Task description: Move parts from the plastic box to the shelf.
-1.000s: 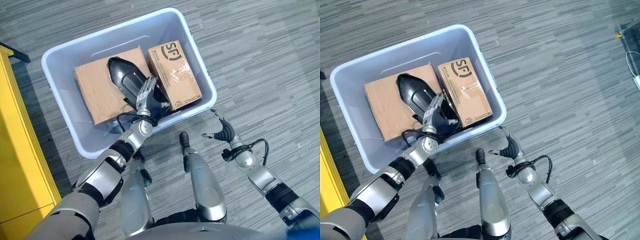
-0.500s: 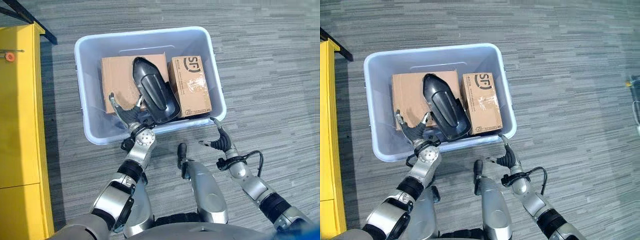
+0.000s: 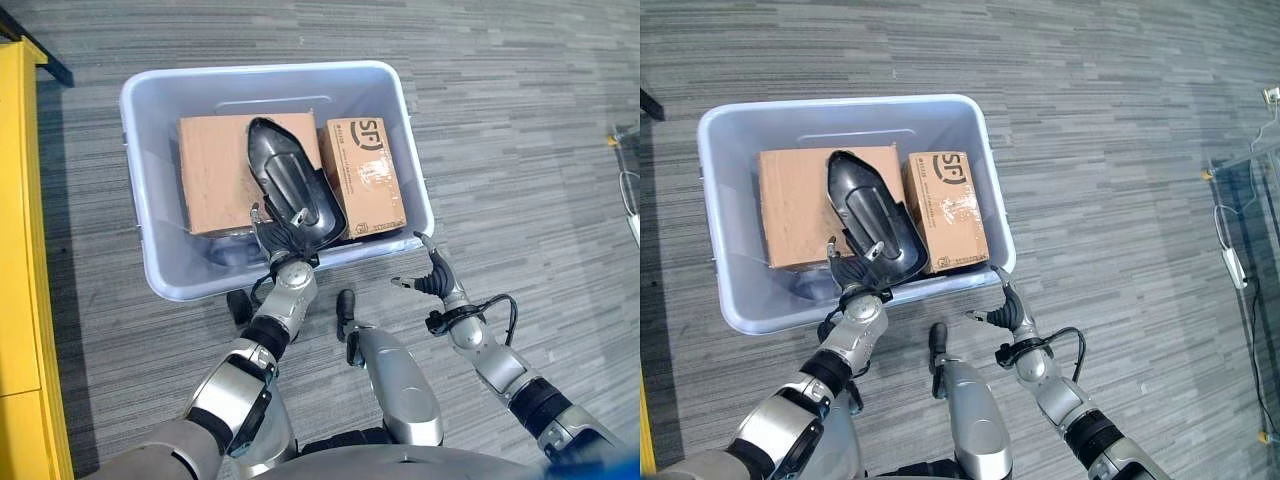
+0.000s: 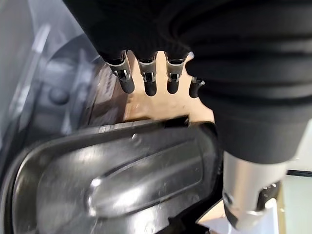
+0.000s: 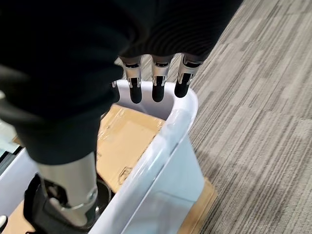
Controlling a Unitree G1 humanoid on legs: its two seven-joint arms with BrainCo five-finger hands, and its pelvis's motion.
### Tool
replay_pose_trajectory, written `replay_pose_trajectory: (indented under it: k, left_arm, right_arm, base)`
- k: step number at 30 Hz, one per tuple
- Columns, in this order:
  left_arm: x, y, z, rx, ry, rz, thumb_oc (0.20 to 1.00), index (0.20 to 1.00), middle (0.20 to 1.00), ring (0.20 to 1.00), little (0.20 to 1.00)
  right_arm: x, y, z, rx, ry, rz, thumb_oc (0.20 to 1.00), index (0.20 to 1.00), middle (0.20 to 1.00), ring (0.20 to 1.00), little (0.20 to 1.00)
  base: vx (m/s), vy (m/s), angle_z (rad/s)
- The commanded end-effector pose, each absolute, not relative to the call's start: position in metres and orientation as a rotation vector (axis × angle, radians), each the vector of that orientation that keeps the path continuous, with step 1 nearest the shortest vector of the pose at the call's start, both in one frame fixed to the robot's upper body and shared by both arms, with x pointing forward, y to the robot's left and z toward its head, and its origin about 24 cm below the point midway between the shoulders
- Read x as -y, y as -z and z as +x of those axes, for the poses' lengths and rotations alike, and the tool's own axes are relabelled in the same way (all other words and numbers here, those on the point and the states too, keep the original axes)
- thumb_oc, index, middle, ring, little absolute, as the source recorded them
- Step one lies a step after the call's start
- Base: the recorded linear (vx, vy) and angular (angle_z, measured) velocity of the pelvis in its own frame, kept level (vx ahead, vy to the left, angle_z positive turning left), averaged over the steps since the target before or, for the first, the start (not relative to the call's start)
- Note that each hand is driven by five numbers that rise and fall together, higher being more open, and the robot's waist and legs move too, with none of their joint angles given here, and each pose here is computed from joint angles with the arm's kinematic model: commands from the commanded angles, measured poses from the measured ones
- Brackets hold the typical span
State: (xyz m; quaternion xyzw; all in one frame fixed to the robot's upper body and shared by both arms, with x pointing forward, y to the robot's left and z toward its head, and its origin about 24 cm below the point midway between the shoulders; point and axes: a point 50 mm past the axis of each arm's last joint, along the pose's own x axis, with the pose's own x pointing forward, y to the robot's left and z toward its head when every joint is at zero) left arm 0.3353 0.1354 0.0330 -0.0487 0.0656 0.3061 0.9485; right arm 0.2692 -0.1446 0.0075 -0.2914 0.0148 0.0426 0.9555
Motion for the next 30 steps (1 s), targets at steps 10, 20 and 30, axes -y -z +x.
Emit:
replay_pose_trajectory:
  k: [10,20,30]
  left_arm:
    - [-0.148,-0.048,0.358,-0.235,-0.703,-0.321,1.000,1.000,1.000,1.000,1.000]
    - [-0.167,-0.045,0.359,-0.307,-0.851,-0.325,1.000,1.000,1.000,1.000,1.000]
    - [-0.176,-0.059,0.370,-0.265,-0.751,0.160,1.000,1.000,1.000,1.000,1.000]
  right_arm:
    - [0.141,-0.041,0.286,0.088,-0.102,-0.603,1.000,1.000,1.000,1.000,1.000]
    - [0.136,-0.049,0.293,0.110,-0.110,-0.620,1.000,1.000,1.000,1.000,1.000]
    - [0.138,-0.057,0.298,0.121,-0.111,-0.635,1.000,1.000,1.000,1.000,1.000]
  base:
    - [0.00,-0.004,-0.03]
    - [0.00,-0.005,0.00]
    - [-0.01,-0.004,-0.03]
